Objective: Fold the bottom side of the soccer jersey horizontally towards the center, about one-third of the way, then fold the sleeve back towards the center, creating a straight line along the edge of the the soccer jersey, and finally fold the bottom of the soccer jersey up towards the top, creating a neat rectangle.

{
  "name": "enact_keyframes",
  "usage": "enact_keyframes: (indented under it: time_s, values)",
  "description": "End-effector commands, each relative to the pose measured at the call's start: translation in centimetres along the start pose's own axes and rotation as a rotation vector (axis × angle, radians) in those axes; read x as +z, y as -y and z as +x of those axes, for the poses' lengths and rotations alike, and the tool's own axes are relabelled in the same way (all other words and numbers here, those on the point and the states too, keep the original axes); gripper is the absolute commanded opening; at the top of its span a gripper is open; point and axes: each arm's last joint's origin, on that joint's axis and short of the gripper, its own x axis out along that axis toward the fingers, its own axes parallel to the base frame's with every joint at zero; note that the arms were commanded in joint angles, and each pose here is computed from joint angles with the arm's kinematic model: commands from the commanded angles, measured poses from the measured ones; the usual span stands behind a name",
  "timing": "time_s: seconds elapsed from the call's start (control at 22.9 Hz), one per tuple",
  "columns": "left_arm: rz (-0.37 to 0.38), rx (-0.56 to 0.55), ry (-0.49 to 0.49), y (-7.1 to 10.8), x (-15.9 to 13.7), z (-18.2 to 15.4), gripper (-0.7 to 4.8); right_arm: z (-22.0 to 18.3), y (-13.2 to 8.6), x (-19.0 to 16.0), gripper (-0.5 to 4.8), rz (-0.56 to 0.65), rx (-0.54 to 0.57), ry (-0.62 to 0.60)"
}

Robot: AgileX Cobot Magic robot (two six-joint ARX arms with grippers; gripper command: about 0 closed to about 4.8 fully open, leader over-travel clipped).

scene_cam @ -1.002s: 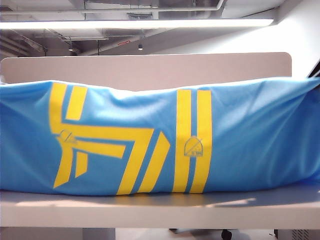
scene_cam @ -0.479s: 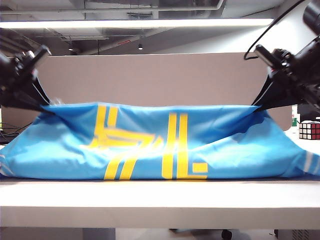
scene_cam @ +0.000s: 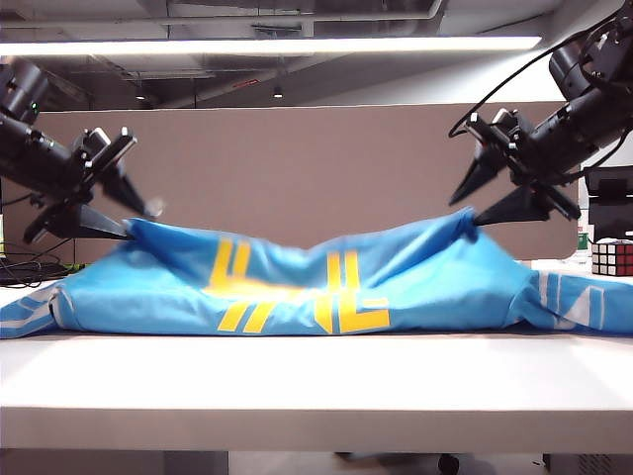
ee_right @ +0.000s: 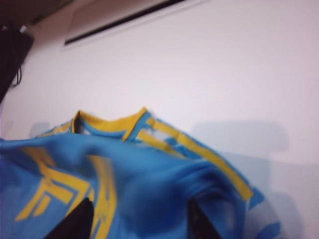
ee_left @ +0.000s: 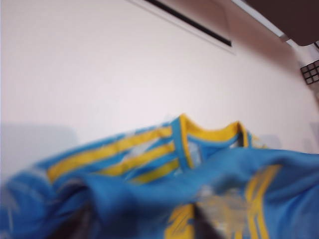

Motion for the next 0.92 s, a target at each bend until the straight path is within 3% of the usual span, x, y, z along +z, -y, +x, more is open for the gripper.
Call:
enact_keyframes:
  time_s: [0.04,0.26,0.35,0.52,0.61,0.74,0.83,0.92]
  values:
    - [0.07,-0.037,0.082,1.0,1.9,-0.6,2.48,-1.5,-0.5,2.1,2.2,-0.046,0.04,0.089]
    - [0.112,-0.096,0.078,2.7,2.5,-2.0,2.45,-4.5,-1.8,3.2,2.2,-0.071,0.079,0.109]
    - [0.202,-0.092,0.065,4.9,2.5,-4.3,1.61,-7.6,-3.9,3.3,2.05,-0.177,0.066,0.104]
    - [0.295,-0.058,0.08,7.5,1.5,-8.2,1.42,-11.7,-6.5,2.3,1.94,-0.275,0.062,0.129]
    - [0.318,-0.031,0.112,8.5,0.4,-10.0,1.31,-13.7,-7.5,1.1,1.18,-0.309,0.056,0.161]
    - [0.381,0.014,0.179,10.1,-3.1,-14.1,0.14,-17.2,-8.7,-2.3,0.34,-0.371,0.012,0.216]
    - [0.412,0.072,0.251,10.9,-6.9,-17.0,0.11,-19.5,-8.8,-6.4,0.07,-0.411,-0.039,0.254]
    - [0.441,0.113,0.308,11.2,-9.9,-17.8,-0.06,-20.0,-8.1,-9.2,-0.01,-0.408,-0.056,0.259]
